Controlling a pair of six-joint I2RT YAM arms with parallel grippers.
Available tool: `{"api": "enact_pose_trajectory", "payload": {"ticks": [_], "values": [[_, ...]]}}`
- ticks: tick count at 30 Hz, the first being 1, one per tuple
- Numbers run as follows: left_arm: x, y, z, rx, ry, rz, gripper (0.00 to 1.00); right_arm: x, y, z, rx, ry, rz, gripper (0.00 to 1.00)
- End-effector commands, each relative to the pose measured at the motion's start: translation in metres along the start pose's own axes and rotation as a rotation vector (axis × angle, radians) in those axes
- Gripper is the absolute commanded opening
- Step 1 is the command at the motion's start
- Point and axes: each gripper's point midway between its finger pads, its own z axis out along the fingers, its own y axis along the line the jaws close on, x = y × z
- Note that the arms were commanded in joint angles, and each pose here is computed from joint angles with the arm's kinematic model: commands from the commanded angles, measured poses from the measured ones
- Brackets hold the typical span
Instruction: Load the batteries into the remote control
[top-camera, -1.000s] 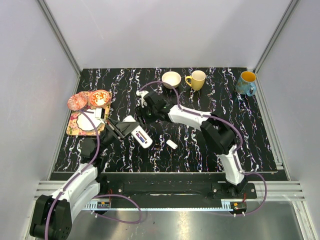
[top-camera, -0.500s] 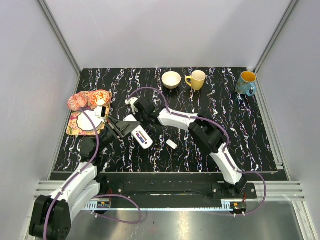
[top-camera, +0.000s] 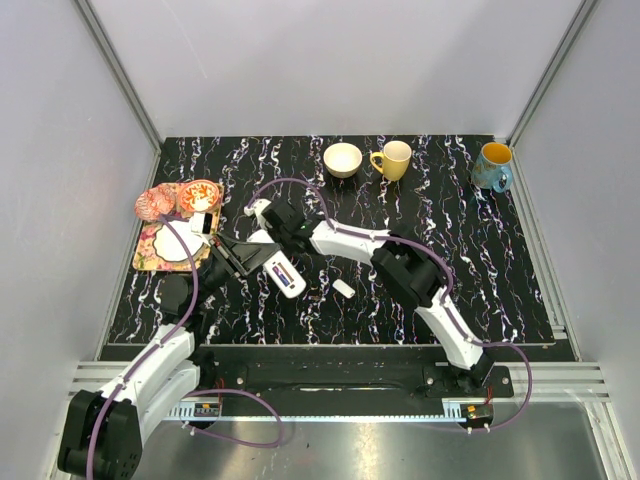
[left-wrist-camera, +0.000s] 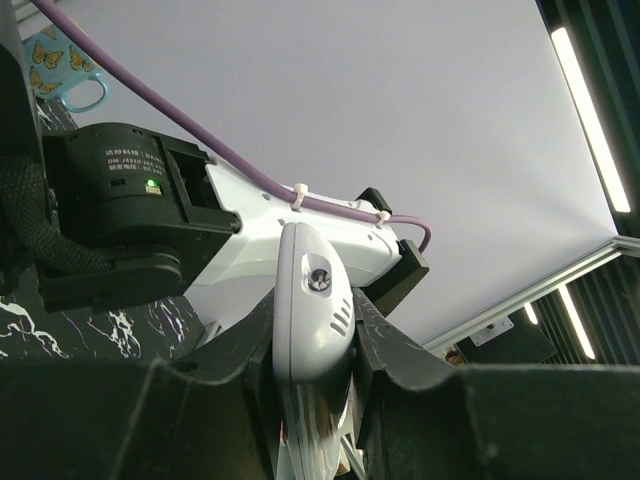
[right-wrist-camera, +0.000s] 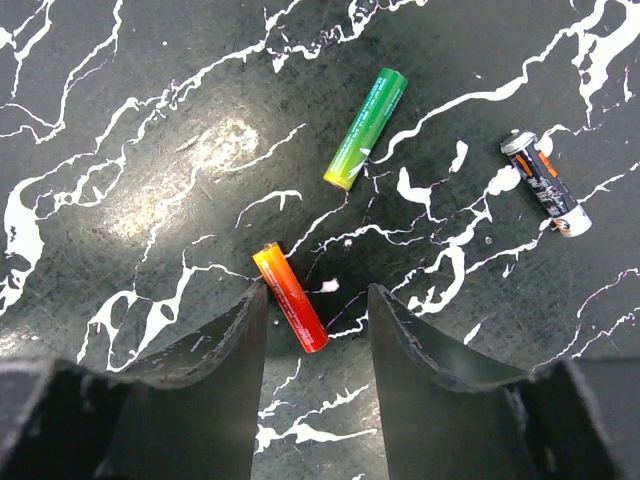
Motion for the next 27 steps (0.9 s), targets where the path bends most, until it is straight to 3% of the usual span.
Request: {"api": "enact_pose_trajectory", "payload": {"ticks": [1, 14, 17, 18, 27], "values": [[-0.002, -0.024, 0.003, 0.079, 0.003, 0.047, 0.0, 0.001, 0.01, 0.006, 0.043, 0.01, -0.079, 0.47], [0.001, -0.024, 0.002, 0.082, 0.009, 0.044, 0.0, 0.024, 0.009, 0.005, 0.09, 0.06, -0.043, 0.19], [0.002, -0.025, 0.002, 0.083, 0.01, 0.045, 0.0, 0.026, 0.009, 0.002, 0.095, 0.061, -0.033, 0.11], [0.002, -0.024, 0.002, 0.082, 0.01, 0.045, 0.0, 0.027, 0.007, 0.001, 0.101, 0.064, -0.029, 0.01], [0.002, -0.021, 0.003, 0.073, 0.009, 0.049, 0.0, 0.011, -0.01, -0.044, 0.153, 0.007, 0.121, 0.0]]}}
